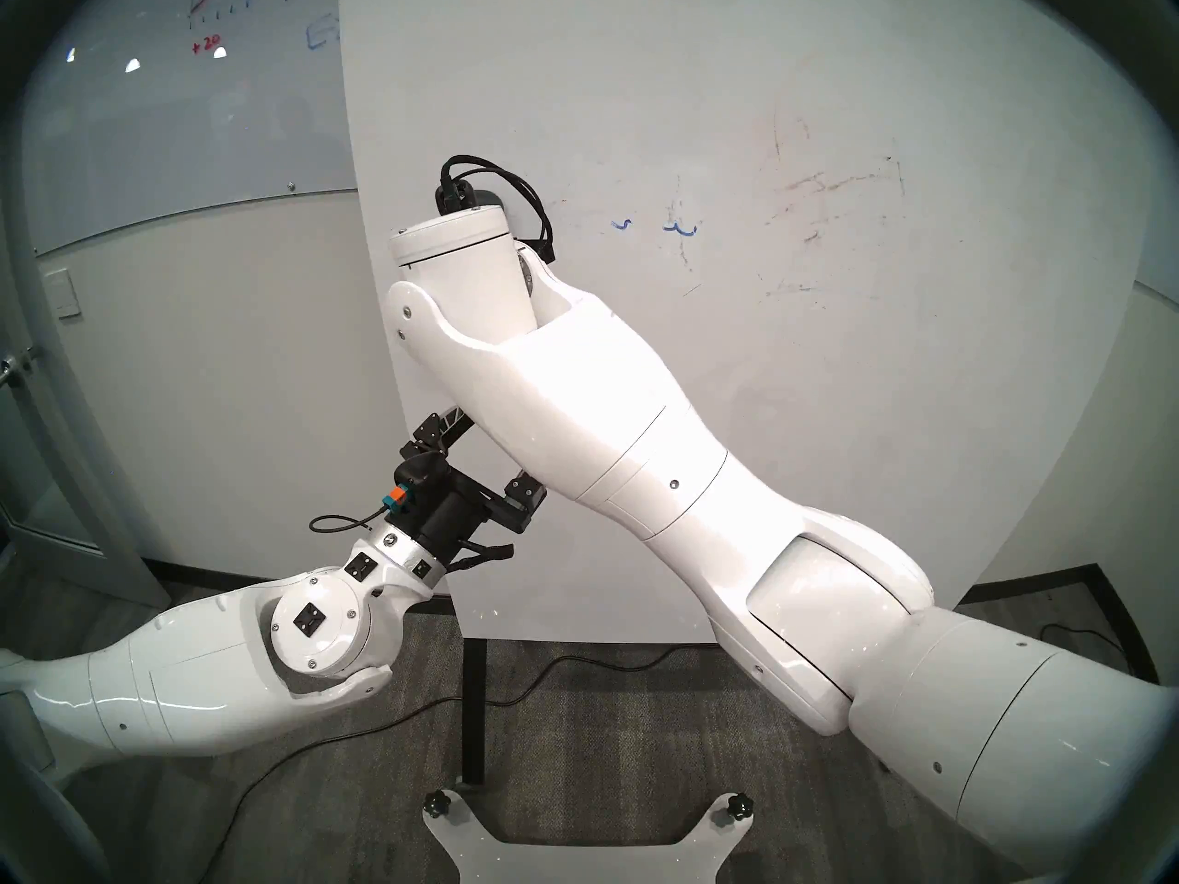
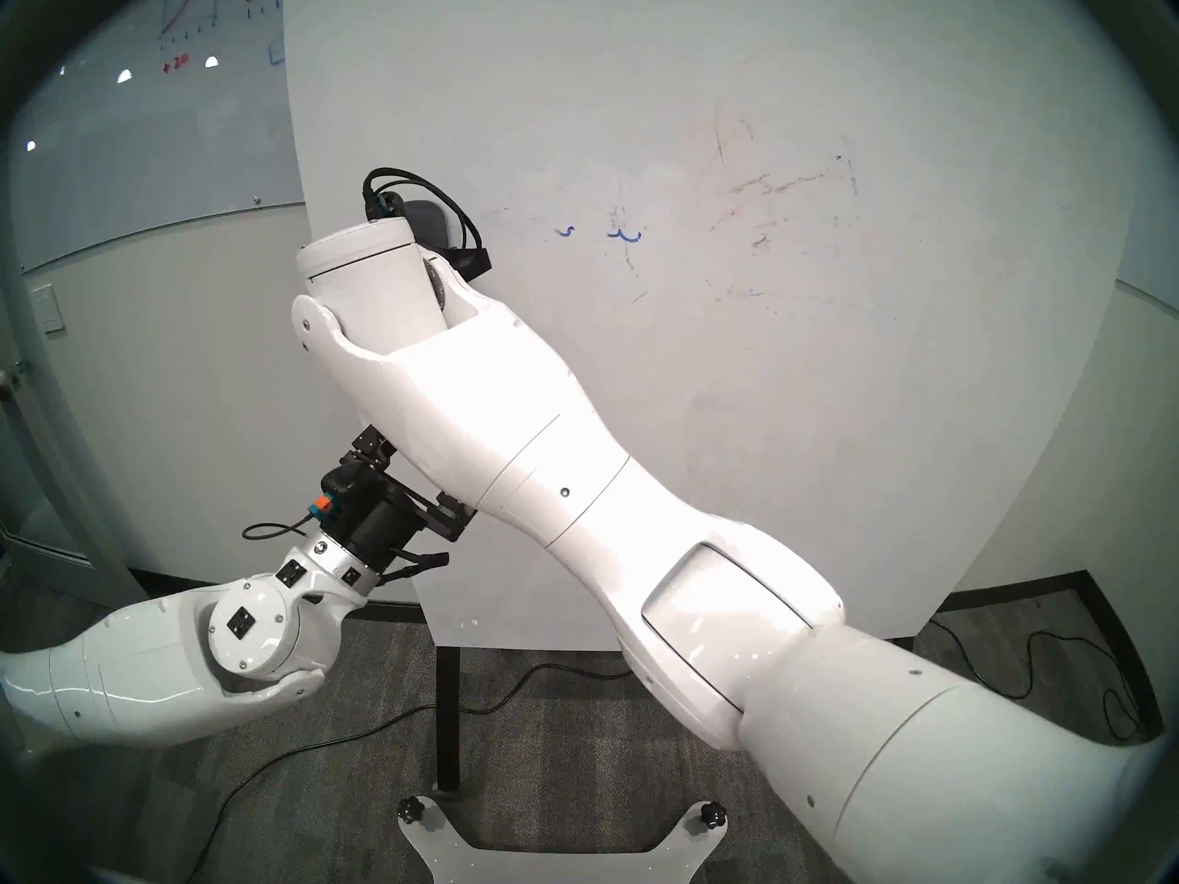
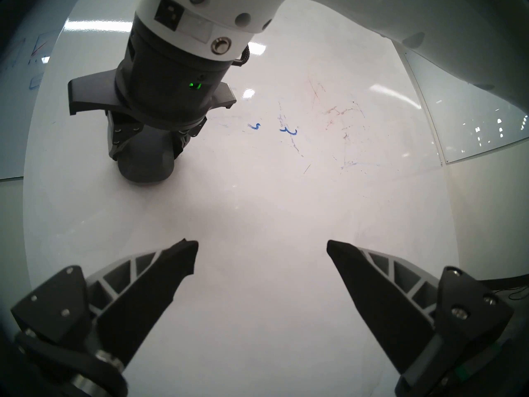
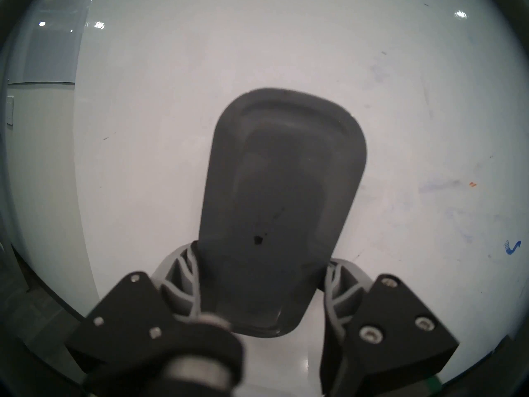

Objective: Erase all marks on the whiteboard with the eraser

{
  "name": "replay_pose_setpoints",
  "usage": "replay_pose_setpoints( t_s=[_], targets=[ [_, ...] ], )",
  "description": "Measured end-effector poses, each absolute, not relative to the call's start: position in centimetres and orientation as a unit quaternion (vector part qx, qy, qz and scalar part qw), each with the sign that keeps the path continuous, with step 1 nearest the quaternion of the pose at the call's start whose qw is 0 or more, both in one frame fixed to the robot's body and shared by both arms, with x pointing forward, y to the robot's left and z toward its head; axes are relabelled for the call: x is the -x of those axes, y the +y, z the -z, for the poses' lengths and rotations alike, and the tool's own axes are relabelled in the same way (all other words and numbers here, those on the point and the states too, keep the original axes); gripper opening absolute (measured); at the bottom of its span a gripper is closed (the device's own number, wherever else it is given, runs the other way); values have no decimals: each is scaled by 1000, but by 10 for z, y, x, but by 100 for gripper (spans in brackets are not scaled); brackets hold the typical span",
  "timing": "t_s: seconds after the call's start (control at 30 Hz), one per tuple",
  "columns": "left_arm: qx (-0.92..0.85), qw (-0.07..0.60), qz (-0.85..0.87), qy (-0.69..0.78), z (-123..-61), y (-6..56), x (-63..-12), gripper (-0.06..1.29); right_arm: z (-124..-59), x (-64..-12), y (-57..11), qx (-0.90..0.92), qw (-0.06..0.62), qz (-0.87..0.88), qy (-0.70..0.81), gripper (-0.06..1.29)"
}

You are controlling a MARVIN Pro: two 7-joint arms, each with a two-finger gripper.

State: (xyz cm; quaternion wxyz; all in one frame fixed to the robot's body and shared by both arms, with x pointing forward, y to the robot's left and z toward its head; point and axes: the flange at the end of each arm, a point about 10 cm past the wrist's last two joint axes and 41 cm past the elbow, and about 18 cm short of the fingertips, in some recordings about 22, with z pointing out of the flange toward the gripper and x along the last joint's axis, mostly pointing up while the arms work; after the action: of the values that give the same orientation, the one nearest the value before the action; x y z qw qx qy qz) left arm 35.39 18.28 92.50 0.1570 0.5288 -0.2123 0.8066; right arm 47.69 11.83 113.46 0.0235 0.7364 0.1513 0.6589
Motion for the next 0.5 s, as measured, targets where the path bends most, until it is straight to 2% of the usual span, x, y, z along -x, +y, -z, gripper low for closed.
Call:
replay_pose_setpoints(
  t_s=[0.5],
  targets=[
    [-529, 157, -807, -212, -925, 183, -354, 123, -1148, -476, 112, -738, 4, -660, 141, 53]
  ],
)
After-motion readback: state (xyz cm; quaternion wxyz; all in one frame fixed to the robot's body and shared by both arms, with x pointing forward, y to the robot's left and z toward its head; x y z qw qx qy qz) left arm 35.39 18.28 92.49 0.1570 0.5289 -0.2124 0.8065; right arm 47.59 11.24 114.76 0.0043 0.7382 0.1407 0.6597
